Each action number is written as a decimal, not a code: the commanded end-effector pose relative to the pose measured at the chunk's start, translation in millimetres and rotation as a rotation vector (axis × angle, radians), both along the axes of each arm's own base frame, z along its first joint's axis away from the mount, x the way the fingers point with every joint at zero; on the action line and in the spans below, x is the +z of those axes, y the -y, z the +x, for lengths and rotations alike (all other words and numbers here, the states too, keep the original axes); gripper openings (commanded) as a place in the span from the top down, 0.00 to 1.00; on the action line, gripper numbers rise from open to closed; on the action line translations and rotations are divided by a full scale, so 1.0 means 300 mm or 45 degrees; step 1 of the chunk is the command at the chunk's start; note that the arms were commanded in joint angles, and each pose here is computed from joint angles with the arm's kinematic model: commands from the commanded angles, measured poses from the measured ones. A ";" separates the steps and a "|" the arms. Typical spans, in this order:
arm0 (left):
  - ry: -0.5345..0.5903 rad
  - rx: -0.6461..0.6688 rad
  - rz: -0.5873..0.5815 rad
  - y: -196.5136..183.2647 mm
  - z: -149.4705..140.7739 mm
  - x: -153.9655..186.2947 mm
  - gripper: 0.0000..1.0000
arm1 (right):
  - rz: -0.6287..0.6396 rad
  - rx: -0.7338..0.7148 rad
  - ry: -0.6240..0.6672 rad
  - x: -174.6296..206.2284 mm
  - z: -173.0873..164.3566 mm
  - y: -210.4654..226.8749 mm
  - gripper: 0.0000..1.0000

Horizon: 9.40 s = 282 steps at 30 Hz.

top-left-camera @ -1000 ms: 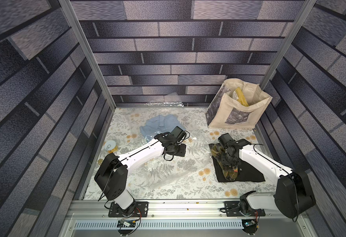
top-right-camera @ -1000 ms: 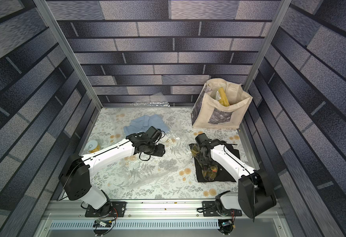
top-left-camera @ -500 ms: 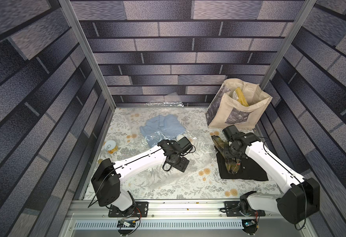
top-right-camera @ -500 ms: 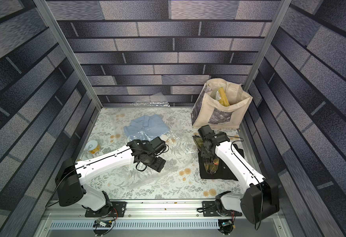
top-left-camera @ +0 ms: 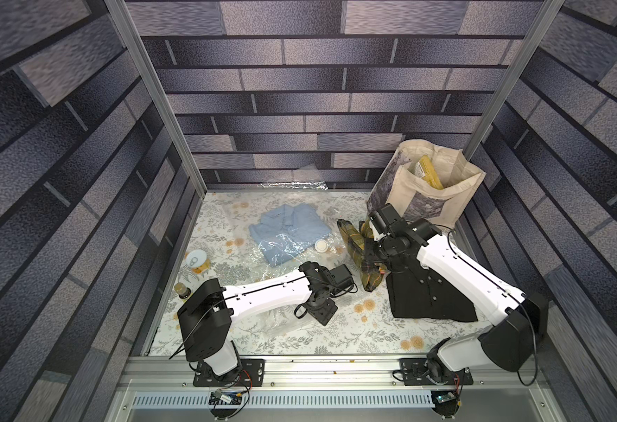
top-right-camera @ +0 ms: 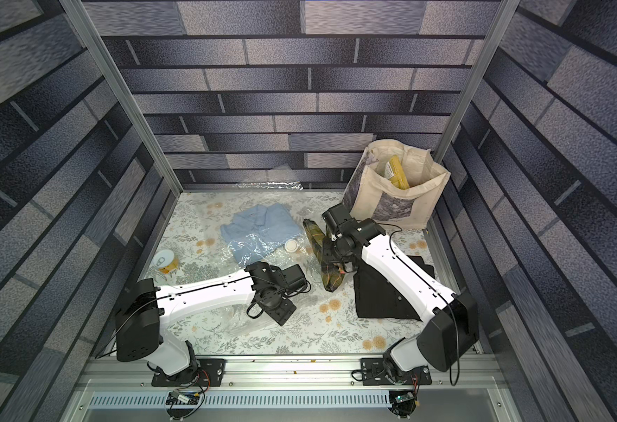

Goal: Place the folded shirt into the vacuum bag
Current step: Open the vacuum bag at the center of the board, then place the shirt in the vacuum bag.

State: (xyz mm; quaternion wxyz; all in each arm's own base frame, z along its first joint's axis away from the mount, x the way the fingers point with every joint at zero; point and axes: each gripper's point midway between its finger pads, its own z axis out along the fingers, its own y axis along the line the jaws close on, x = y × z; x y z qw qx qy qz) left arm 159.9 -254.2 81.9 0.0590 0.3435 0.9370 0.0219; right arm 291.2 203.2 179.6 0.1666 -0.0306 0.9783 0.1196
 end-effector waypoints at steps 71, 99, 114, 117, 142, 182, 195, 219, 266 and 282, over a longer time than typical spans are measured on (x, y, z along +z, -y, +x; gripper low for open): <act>0.089 0.210 -0.171 -0.020 0.252 0.005 0.95 | -0.085 0.138 0.166 0.164 0.176 0.007 1.00; 0.394 0.532 -0.556 -0.034 0.487 0.450 1.00 | 0.254 0.698 0.223 0.244 -0.443 -0.228 1.00; 0.428 0.551 -0.537 -0.073 0.579 0.494 1.00 | -0.106 0.819 -0.008 -0.020 -0.527 -0.083 1.00; 0.438 0.543 -0.540 -0.067 0.599 0.511 1.00 | -0.122 0.899 -0.048 -0.030 -0.565 -0.105 1.00; 0.368 0.415 -0.654 -0.053 0.476 0.568 1.00 | 0.000 0.699 -0.049 -0.083 -0.398 -0.223 1.00; 0.333 0.344 -0.308 -0.149 0.449 0.385 0.54 | -0.262 0.968 -0.127 -0.306 -0.561 -0.246 1.00; 0.275 0.098 -0.303 0.105 0.564 0.329 0.58 | -0.235 0.955 -0.141 -0.313 -0.540 -0.229 1.00; 0.360 0.222 -0.672 0.107 0.412 0.639 0.95 | 0.077 0.901 0.071 0.052 -0.429 -0.349 1.00; 0.426 0.258 -0.835 0.109 0.435 0.811 0.96 | 0.282 0.787 0.590 -0.037 -0.072 -0.528 1.00; 0.382 0.176 -0.979 0.224 0.377 0.873 0.96 | 0.339 0.710 0.769 0.003 0.161 -0.679 1.00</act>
